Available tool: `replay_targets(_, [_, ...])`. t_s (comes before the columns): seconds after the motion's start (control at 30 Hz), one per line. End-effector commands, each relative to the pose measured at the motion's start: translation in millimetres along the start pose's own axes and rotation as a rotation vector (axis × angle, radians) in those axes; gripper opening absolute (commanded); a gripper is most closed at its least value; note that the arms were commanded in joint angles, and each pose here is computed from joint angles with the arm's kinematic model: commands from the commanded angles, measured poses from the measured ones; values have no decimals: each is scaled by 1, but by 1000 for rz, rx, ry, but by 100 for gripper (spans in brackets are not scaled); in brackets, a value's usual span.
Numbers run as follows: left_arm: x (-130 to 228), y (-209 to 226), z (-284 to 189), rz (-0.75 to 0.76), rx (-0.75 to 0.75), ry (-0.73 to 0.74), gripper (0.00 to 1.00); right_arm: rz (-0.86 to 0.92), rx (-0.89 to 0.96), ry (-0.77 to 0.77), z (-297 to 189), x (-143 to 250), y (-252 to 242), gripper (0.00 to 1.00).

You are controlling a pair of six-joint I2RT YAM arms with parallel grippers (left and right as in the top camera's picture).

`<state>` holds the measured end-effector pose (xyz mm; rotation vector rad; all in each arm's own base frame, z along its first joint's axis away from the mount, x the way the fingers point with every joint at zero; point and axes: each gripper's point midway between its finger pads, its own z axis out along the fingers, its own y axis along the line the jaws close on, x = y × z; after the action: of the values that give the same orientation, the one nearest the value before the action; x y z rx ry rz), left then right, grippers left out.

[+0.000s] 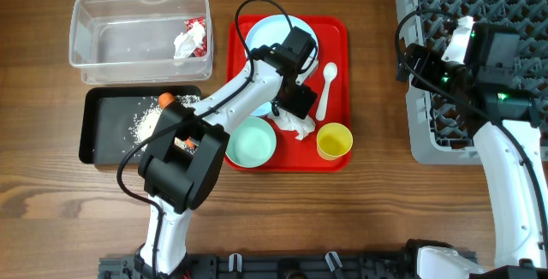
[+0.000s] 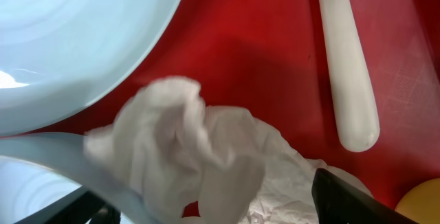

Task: Sort waste into correct bins and load items into the dishwasher rack
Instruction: 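Reach back and grasp the leftover white tissue on the red tray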

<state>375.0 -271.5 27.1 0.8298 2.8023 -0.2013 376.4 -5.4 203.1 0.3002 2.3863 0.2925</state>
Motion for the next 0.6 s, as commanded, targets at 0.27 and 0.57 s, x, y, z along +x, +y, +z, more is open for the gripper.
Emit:
replay_targets(0.27, [-26, 17, -46, 18, -120, -54, 86, -11, 15, -15, -1, -7, -2, 100])
replay_targets(0.57, [-42, -28, -54, 111, -36, -105, 84, -12, 15, -18, -1, -8, -2, 100])
